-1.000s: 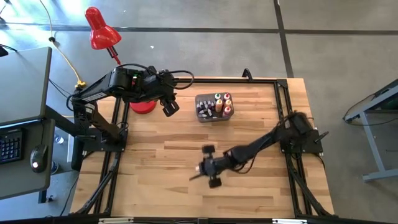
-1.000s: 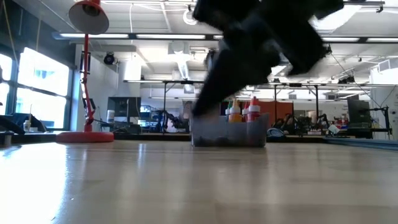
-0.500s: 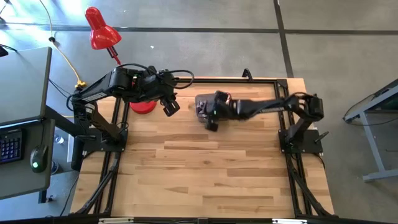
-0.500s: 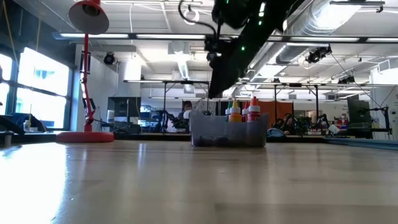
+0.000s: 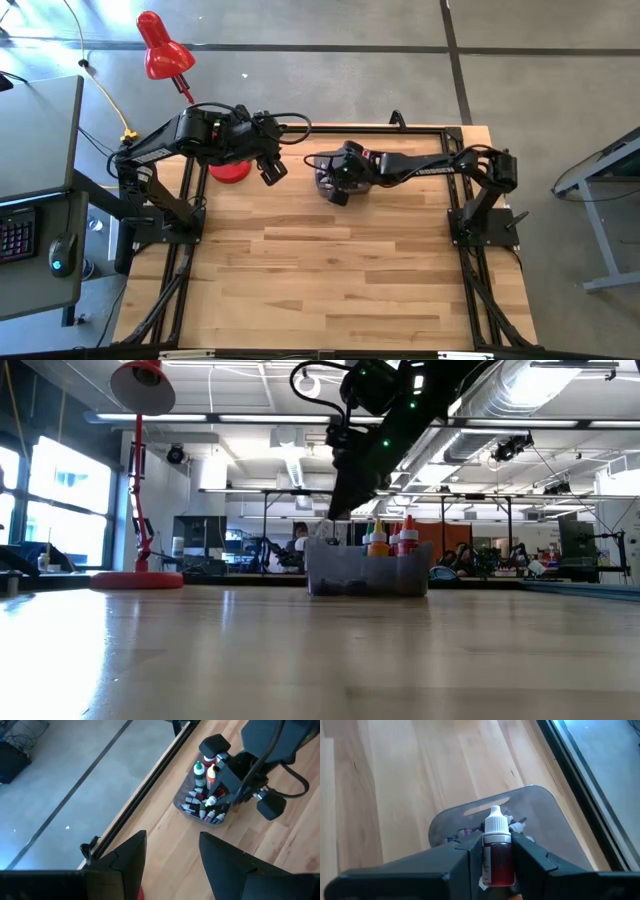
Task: Pick & Place food coloring
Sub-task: Put the small red food coloring bottle into the black bin, then return to Home Position
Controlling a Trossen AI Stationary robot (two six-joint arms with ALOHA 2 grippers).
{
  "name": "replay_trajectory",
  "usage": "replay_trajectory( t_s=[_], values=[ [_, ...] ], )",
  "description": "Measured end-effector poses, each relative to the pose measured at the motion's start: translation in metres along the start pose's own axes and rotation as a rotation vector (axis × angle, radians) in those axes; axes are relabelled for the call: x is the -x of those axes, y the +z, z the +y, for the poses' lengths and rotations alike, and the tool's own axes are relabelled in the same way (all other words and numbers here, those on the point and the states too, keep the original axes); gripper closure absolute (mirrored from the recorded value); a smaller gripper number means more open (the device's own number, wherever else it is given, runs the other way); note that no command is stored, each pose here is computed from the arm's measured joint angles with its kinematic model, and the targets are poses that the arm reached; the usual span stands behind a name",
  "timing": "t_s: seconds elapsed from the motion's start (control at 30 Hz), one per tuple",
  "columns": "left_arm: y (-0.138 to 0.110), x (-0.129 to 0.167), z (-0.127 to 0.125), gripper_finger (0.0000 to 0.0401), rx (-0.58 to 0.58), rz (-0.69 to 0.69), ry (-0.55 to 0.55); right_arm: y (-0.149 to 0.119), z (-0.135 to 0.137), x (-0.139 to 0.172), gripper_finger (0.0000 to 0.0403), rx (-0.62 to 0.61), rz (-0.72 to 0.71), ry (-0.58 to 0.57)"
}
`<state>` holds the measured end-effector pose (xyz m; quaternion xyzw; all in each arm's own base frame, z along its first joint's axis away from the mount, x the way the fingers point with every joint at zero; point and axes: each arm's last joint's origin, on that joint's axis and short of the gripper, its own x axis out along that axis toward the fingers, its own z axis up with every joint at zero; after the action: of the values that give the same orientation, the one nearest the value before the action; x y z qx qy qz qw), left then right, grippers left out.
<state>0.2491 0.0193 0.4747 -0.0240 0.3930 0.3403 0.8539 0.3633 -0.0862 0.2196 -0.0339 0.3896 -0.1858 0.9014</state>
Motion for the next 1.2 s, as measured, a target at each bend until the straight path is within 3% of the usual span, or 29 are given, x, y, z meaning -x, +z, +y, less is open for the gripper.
replay_trajectory(
  t_s=[0.33,0.67,0.83,0.93,1.03,1.2],
  values=[
    [0.000,0.000,0.000,0.0223,0.003,-0.001,0.000,-0.002,-0.008,-0.001,0.0304,0.049,0.018,-0.030],
    [0.000,0.000,0.000,0.0223,0.003,-0.002,0.000,0.003,-0.011,-0.002,0.0224,0.103,-0.021,-0.079],
    [-0.002,0.000,0.000,0.0222,0.002,0.015,-0.003,0.009,-0.013,0.007,0.0214,0.101,-0.038,-0.133],
    [-0.005,0.006,0.006,0.0222,0.025,0.008,-0.009,0.022,-0.015,0.039,0.0217,0.114,-0.049,-0.133],
    [-0.013,0.020,0.019,0.0222,0.042,-0.012,-0.028,0.035,-0.017,0.091,0.0219,0.101,-0.080,-0.113],
    [-0.047,0.032,0.025,0.0222,0.066,-0.014,-0.028,0.026,-0.027,0.190,0.0218,-0.037,-0.222,-0.072]
  ],
)
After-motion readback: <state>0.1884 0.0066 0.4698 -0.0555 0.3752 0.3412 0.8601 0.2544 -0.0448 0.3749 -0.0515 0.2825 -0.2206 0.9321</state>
